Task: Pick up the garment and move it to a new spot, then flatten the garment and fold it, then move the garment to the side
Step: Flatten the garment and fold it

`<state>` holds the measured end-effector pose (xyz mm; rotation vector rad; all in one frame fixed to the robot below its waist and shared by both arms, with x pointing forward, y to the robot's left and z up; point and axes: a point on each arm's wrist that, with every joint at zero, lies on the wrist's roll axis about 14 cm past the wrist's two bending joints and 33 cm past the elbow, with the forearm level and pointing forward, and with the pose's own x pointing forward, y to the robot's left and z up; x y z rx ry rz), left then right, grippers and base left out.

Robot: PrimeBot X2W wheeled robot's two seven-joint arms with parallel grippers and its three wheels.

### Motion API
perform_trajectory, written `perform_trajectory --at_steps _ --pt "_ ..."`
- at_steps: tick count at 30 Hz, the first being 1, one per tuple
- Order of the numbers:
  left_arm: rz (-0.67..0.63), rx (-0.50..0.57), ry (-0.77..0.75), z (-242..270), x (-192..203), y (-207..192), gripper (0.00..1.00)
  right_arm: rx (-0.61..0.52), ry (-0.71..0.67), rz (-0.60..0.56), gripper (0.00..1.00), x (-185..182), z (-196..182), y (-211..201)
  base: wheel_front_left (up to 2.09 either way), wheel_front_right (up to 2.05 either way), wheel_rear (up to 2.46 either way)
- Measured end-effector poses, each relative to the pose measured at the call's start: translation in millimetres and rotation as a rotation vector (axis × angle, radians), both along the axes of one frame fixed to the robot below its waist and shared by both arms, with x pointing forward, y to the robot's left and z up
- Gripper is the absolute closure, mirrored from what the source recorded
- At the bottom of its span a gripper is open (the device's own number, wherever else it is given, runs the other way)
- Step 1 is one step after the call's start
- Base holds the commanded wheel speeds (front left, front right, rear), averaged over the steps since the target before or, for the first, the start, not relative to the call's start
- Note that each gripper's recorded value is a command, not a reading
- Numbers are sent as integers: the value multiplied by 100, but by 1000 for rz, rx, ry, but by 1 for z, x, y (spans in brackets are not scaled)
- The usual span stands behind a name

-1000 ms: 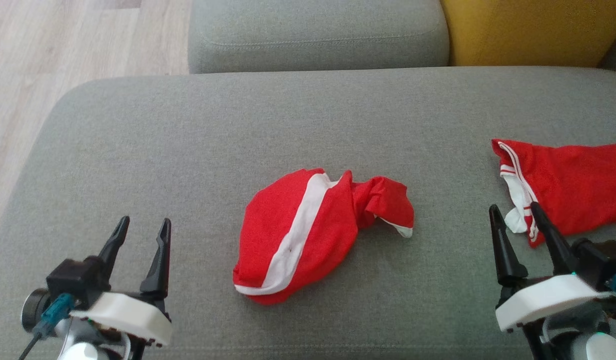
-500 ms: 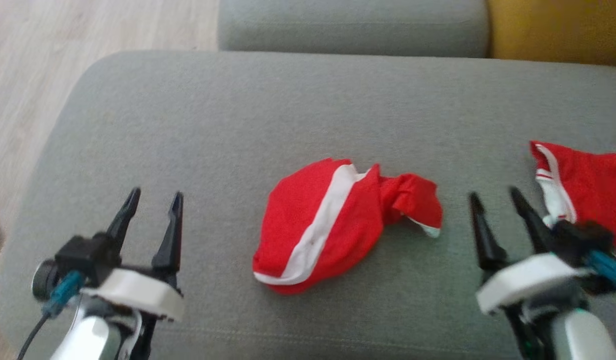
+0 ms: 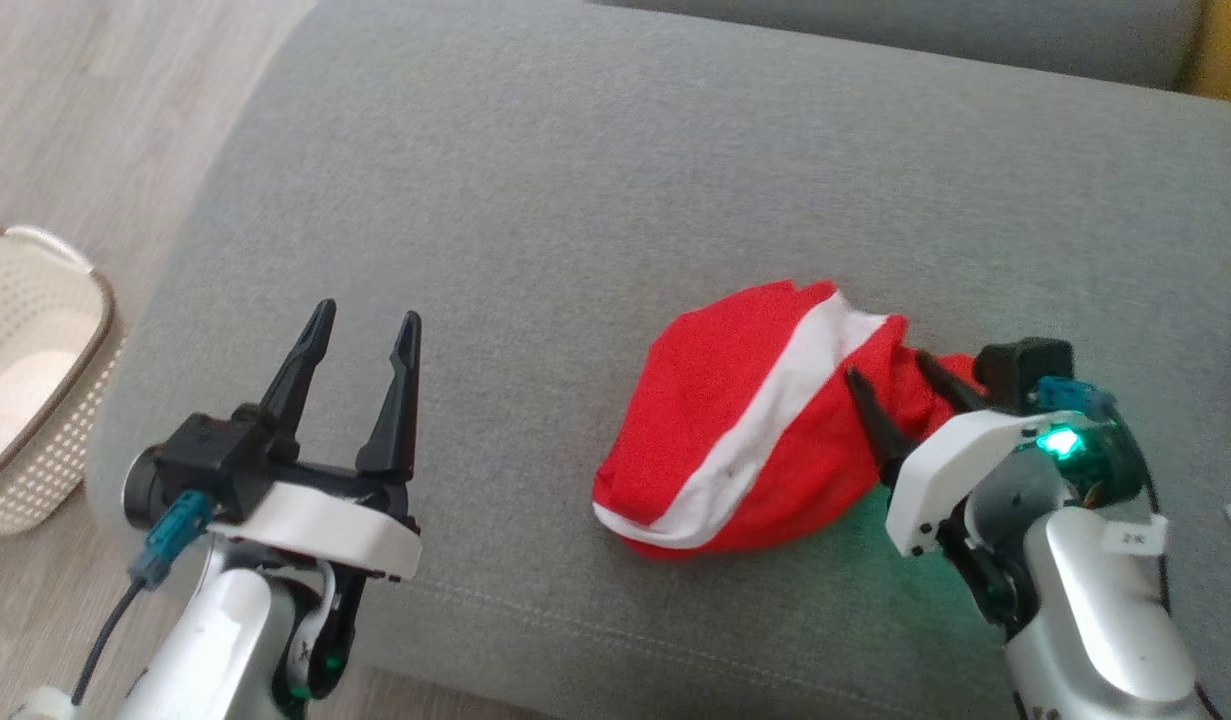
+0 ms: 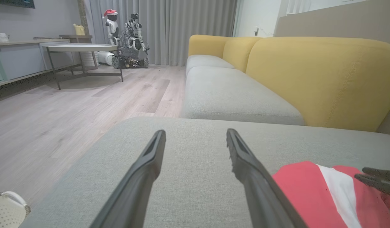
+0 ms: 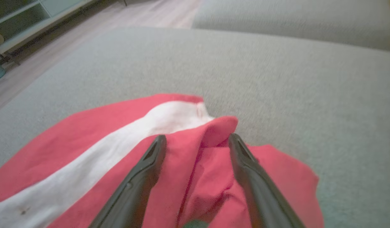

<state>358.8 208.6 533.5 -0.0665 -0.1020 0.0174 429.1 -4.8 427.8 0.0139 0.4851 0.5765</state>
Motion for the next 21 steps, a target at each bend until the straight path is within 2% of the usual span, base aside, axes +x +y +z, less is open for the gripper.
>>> perform_trajectory --at_steps 3,4,5,6,7,15,21 --pt "24 -1 12 -5 -3 6 0 -24 96 22 1 -5 -23 6 0 0 0" --pt "30 2 15 -6 -3 7 0 -23 118 29 51 -7 -28 8 0 0 0" --pt "33 5 17 -7 -3 8 0 -18 133 34 74 -8 -30 11 0 0 0" --pt "32 4 17 -7 -3 8 0 -11 147 40 74 -9 -32 13 0 0 0" --pt "28 6 16 -7 -2 6 0 -3 145 45 100 -8 -30 16 0 0 0" --pt "-17 30 -18 2 8 -2 0 122 -27 -13 100 18 11 14 0 0 0" --pt "-64 47 -53 11 16 -11 0 200 -152 -181 100 38 37 -31 0 0 0"
